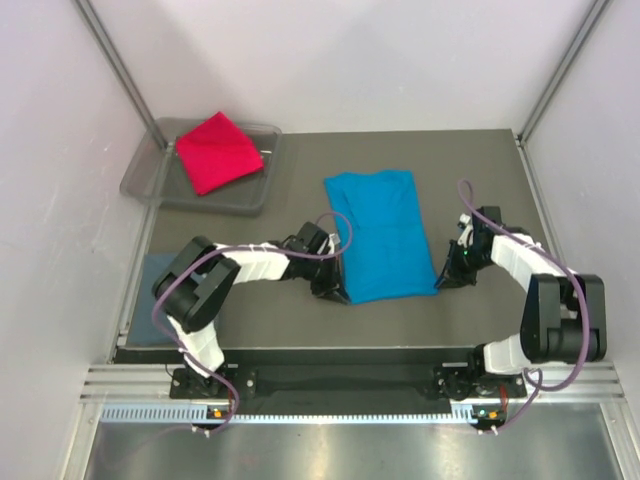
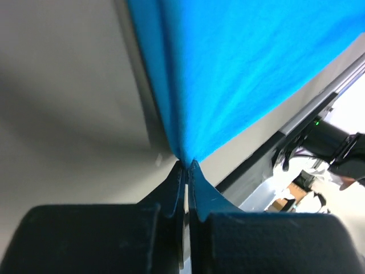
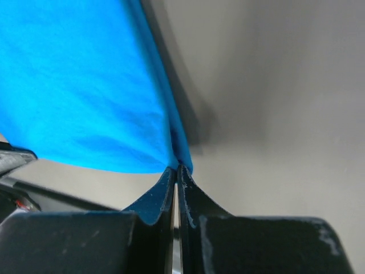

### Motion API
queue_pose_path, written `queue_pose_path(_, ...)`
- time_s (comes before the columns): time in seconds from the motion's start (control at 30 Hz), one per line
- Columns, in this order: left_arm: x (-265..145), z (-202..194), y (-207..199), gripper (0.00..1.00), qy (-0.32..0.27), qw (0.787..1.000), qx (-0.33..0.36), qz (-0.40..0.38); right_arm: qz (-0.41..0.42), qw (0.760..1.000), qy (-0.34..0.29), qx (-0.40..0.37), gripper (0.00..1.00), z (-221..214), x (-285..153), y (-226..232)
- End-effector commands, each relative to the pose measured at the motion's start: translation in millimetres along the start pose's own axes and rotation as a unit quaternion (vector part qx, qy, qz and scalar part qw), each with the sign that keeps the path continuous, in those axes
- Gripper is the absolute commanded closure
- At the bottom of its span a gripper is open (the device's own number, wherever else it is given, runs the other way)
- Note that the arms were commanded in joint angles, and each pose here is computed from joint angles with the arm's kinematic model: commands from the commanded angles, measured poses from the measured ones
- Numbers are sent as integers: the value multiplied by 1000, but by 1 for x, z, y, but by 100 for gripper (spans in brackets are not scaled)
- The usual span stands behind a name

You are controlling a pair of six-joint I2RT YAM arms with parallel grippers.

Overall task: Fold and stack the t-shirts
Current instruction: Fold the tshirt

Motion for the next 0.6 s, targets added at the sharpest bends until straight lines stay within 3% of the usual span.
queue_pose_path(0.0, -17, -10, -7, 100, -29, 1000, 5, -5, -15, 1000, -1, 9, 100, -16, -12, -4)
queue_pose_path(0.07, -21, -23, -9, 98, -27, 999, 16, -7, -14, 1000, 5, 11, 99, -23, -15, -4)
queue_pose_path(0.13, -25, -31, -13, 87, -32, 999, 27, -2, -20, 1000, -5, 5, 90, -25, -22, -5)
queue_pose_path(0.17, -34, -35, -21, 74, -39, 998, 40, -3, -20, 1000, -18, -4, 82, -21, -26, -4)
queue_pose_path(0.2, -39, -36, -24, 69, -46, 998, 44, 1, -15, 999, -42, -16, 63, -13, -32, 0)
queue_pose_path(0.33, -72, -18, -35, 59, -99, 992, 71, 22, 31, 989, -136, -44, 40, 32, -51, 28)
queue_pose_path(0.37, -78, -16, -34, 54, -98, 992, 78, 32, 44, 985, -157, -49, 38, 45, -57, 37)
queue_pose_path(0.43, -93, 7, -48, 53, -128, 987, 96, 33, 70, 977, -192, -65, 34, 75, -54, 51)
queue_pose_path(0.57, -110, 78, -33, 50, -197, 973, 101, 64, 102, 964, -229, -87, 33, 136, -49, 76)
Point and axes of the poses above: each gripper's point midway between its finger pads, its own x axis out along the fingers, its own y axis along the line the jaws close on, z = x × y, the point moved 1 cm from there along -x, back along the fingers, and after that the axes turned 2 degrees about x, right-handed, at the moved point
